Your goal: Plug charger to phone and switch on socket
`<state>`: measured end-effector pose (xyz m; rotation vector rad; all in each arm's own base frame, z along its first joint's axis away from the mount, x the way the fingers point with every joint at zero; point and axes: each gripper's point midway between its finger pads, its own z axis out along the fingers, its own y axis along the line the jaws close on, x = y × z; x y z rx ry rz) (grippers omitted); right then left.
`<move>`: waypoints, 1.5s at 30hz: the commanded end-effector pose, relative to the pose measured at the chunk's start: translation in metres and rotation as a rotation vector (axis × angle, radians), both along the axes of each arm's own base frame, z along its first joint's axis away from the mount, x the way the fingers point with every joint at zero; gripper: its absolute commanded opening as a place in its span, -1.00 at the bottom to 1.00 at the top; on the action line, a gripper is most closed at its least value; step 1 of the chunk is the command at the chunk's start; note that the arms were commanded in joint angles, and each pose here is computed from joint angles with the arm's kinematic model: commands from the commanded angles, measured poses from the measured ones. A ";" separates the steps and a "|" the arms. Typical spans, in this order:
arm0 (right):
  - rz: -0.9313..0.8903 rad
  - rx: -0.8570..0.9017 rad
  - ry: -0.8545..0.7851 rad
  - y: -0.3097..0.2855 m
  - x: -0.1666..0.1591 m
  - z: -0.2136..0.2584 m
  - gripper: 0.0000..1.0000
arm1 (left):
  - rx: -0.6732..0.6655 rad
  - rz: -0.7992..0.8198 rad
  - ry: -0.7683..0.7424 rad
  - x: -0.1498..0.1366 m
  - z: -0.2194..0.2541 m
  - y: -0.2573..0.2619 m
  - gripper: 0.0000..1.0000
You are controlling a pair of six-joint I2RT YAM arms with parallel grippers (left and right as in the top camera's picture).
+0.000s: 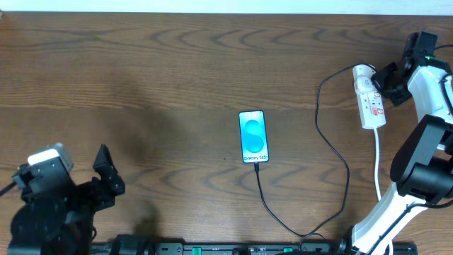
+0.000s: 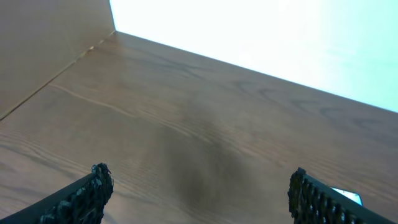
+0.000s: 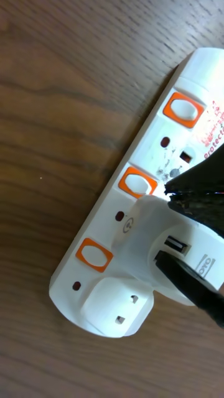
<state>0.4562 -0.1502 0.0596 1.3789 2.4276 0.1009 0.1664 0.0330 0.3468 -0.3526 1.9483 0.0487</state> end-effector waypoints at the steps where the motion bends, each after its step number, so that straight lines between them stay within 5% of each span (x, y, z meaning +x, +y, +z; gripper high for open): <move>1: -0.018 -0.001 -0.027 -0.004 0.006 0.008 -0.98 | 0.007 0.008 -0.074 -0.019 0.010 0.003 0.83; 15: 0.006 -0.011 -0.008 -0.004 0.003 0.006 -0.98 | -0.007 0.009 -0.246 -0.065 0.027 0.007 0.83; 27: 0.032 -0.045 0.021 -0.008 -0.002 0.005 -0.97 | 0.014 0.009 0.066 -0.103 -0.052 0.009 0.83; 35: 0.054 -0.054 0.031 -0.008 -0.004 0.003 -0.82 | 0.014 0.008 0.057 -0.102 -0.050 0.009 0.83; 38: 0.081 -0.062 0.034 -0.007 -0.004 0.003 -0.97 | 0.013 0.008 0.054 -0.103 -0.050 0.009 0.84; 45: 0.097 -0.060 0.046 -0.003 -0.005 0.002 -0.98 | 0.008 0.009 -0.018 -0.116 -0.048 0.010 0.84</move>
